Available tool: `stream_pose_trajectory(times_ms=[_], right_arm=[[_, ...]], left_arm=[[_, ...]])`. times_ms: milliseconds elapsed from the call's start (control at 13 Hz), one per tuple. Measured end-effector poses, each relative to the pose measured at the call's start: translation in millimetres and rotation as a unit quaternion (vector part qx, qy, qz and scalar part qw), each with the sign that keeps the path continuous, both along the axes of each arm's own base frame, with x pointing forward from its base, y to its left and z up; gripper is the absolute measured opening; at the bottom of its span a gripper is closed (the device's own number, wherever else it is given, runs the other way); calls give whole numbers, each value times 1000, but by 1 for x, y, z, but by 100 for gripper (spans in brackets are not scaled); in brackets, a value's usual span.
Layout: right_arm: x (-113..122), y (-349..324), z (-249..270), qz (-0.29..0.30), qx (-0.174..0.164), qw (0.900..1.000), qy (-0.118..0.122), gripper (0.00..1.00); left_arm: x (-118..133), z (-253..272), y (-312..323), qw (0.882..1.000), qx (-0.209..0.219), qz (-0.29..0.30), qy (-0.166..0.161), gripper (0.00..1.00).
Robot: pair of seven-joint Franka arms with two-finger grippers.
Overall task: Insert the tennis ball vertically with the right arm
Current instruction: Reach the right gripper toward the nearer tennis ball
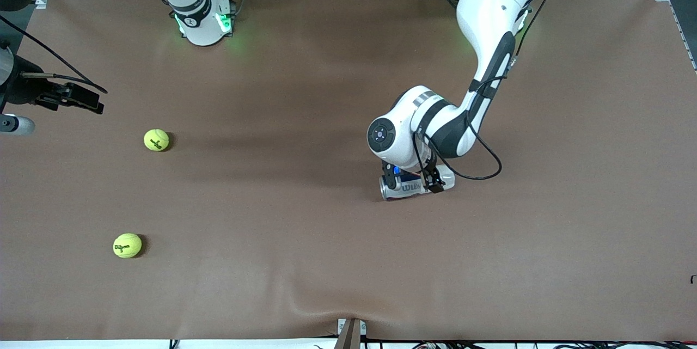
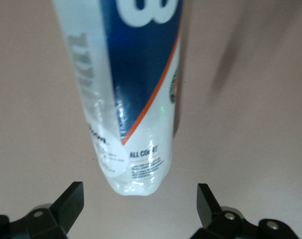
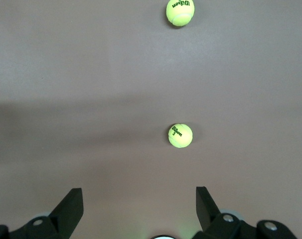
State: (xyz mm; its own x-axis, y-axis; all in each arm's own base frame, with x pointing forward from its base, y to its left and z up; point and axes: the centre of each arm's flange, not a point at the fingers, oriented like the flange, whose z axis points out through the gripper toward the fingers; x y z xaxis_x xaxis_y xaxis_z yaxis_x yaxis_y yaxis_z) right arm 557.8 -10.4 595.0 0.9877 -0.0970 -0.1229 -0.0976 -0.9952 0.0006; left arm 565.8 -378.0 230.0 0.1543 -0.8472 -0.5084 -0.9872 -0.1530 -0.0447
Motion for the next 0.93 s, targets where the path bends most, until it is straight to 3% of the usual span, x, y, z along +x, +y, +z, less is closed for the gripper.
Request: stream_pose_trajectory(times_ms=[925], right_arm=[[14, -1, -26, -2, -2, 1000, 11, 100]], left_arm=[[1, -34, -2, 999, 6, -47, 10, 100]])
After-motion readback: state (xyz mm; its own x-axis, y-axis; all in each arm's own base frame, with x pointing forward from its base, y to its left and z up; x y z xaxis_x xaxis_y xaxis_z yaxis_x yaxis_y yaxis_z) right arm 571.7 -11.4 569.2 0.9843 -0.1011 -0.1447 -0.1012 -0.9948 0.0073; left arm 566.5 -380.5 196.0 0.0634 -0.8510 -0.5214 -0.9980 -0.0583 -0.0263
